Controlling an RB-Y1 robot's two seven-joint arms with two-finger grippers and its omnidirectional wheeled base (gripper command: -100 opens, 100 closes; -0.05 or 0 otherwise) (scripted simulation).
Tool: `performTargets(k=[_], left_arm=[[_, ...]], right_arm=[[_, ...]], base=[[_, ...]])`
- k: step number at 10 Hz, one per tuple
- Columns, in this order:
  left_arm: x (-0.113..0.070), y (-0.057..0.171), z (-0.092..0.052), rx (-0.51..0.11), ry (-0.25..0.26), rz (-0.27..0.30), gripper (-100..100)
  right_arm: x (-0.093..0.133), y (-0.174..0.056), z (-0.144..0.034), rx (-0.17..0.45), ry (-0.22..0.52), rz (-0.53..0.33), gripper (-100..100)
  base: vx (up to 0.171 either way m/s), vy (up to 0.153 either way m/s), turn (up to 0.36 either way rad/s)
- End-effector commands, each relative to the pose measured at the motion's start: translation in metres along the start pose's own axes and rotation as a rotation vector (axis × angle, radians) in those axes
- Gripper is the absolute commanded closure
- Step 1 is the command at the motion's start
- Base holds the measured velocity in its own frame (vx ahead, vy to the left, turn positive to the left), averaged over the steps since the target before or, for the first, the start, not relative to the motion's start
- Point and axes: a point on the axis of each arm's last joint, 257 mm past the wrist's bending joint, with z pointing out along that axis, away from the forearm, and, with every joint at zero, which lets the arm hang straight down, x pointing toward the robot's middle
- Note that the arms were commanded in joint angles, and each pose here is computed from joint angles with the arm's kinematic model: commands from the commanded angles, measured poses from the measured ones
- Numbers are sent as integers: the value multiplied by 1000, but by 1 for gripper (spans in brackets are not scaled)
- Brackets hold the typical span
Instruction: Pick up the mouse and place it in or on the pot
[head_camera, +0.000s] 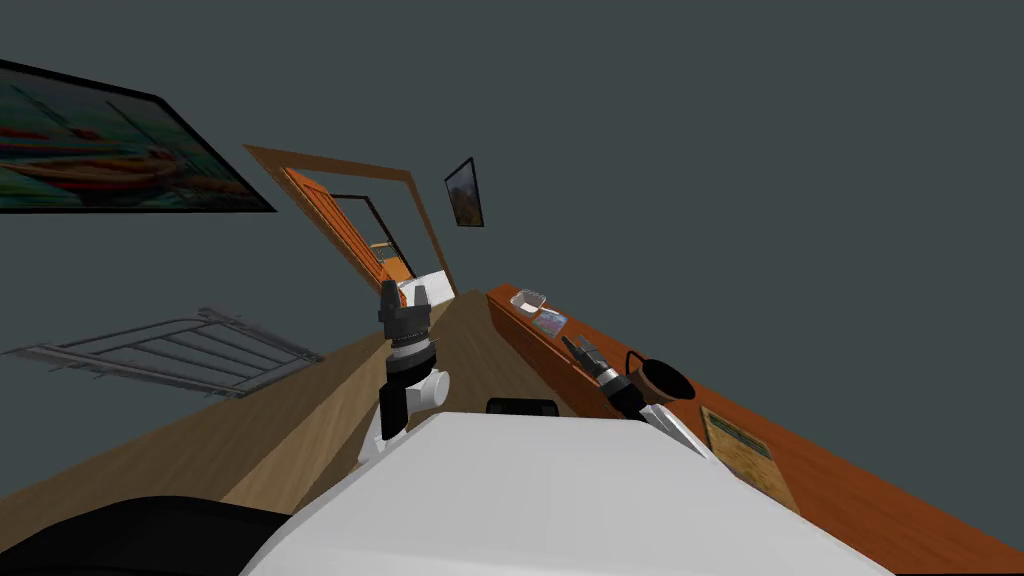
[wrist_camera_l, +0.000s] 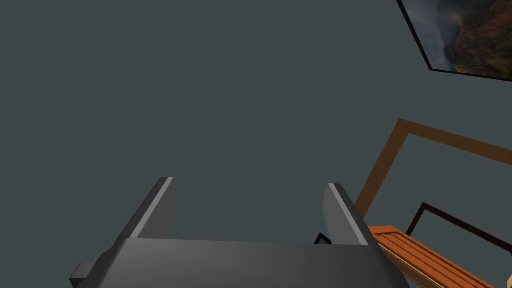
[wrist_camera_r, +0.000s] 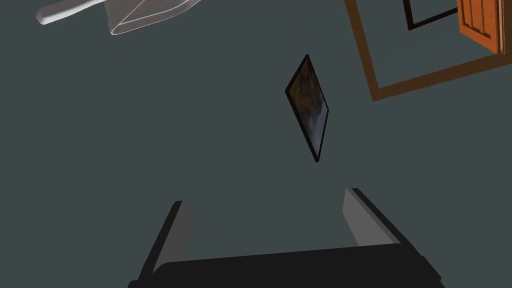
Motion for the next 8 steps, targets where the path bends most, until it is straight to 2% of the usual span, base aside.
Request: performTargets(k=[1, 2, 3, 4, 6, 7, 8], left_arm=[[0, 0, 0, 0, 0, 0, 0], [0, 0, 0, 0, 0, 0, 0], [0, 0, 0, 0, 0, 0, 0], [0, 0, 0, 0, 0, 0, 0], [0, 0, 0, 0, 0, 0, 0], [0, 0, 0, 0, 0, 0, 0], [0, 0, 0, 0, 0, 0, 0]], right_arm=[[32, -12, -14, 22, 92, -75, -100], [33, -12, -14, 20, 97, -88, -100], [58, -26, -26, 34, 172, -147, -100], [59, -25, -26, 32, 176, -156, -100], [101, -47, -53, 41, 312, -273, -100], [110, -53, -58, 48, 336, -291, -100], [132, -67, -76, 55, 411, -342, -100]], base=[[18, 1, 308], [15, -4, 177], [17, 0, 329], [15, -8, 156], [25, -5, 355], [25, -14, 211], [24, -6, 353]])
